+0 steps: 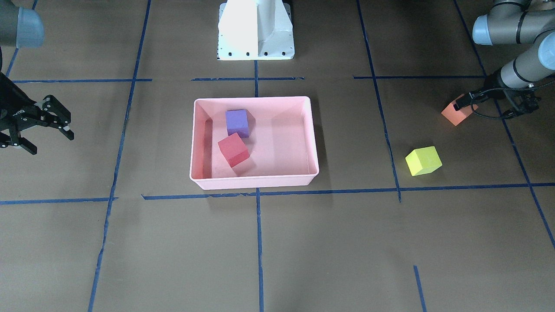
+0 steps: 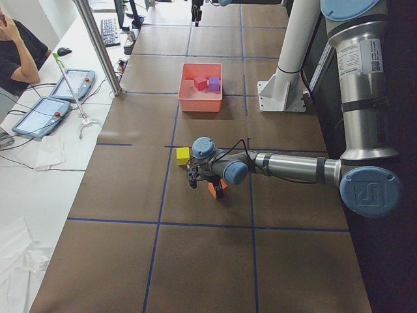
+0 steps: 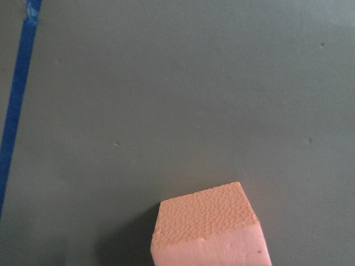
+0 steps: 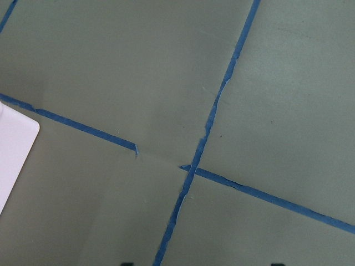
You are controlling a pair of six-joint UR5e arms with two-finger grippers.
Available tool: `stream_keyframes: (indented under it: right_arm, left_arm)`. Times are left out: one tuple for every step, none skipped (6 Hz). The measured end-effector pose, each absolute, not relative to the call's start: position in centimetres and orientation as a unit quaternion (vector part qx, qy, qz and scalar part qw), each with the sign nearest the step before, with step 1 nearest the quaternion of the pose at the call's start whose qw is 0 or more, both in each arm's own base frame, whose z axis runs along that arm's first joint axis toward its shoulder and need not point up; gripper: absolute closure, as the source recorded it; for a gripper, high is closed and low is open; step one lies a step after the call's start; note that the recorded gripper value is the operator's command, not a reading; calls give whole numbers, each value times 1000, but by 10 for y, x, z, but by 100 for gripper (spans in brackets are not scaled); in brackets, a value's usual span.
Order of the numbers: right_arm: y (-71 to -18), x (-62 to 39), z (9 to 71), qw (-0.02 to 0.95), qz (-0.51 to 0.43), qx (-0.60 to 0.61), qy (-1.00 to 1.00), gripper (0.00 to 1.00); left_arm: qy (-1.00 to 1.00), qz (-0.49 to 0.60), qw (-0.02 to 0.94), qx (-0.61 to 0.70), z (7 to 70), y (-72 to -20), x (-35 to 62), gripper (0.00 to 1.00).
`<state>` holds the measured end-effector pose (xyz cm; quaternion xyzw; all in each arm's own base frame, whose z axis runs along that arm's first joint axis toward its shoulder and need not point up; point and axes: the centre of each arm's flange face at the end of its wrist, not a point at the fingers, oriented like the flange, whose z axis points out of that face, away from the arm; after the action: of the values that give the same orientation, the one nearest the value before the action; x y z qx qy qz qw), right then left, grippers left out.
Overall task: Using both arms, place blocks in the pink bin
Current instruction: 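Withdraw the right gripper while the left gripper reaches down to the orange cube, then carry the orange cube with the left gripper into the bin and release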
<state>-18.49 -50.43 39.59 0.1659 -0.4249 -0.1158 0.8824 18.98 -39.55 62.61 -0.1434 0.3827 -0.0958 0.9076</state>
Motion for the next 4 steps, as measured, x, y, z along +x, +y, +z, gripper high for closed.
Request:
stream_keyframes:
  right_arm:
    - [-503, -184, 396, 882, -115, 167, -424, 13]
    - [-502, -184, 396, 883, -115, 167, -423, 13]
    - [-501, -184, 398, 884, -115, 166, -422, 13]
    - [-501, -184, 399, 884, -115, 166, -422, 13]
  left_arm:
    - [383, -85, 908, -144, 625, -397, 201, 58]
    - [385, -73, 909, -142, 625, -398, 212, 96]
    - [392, -63, 908, -134, 619, -402, 222, 100]
    - [408, -55, 904, -119, 595, -412, 232, 100]
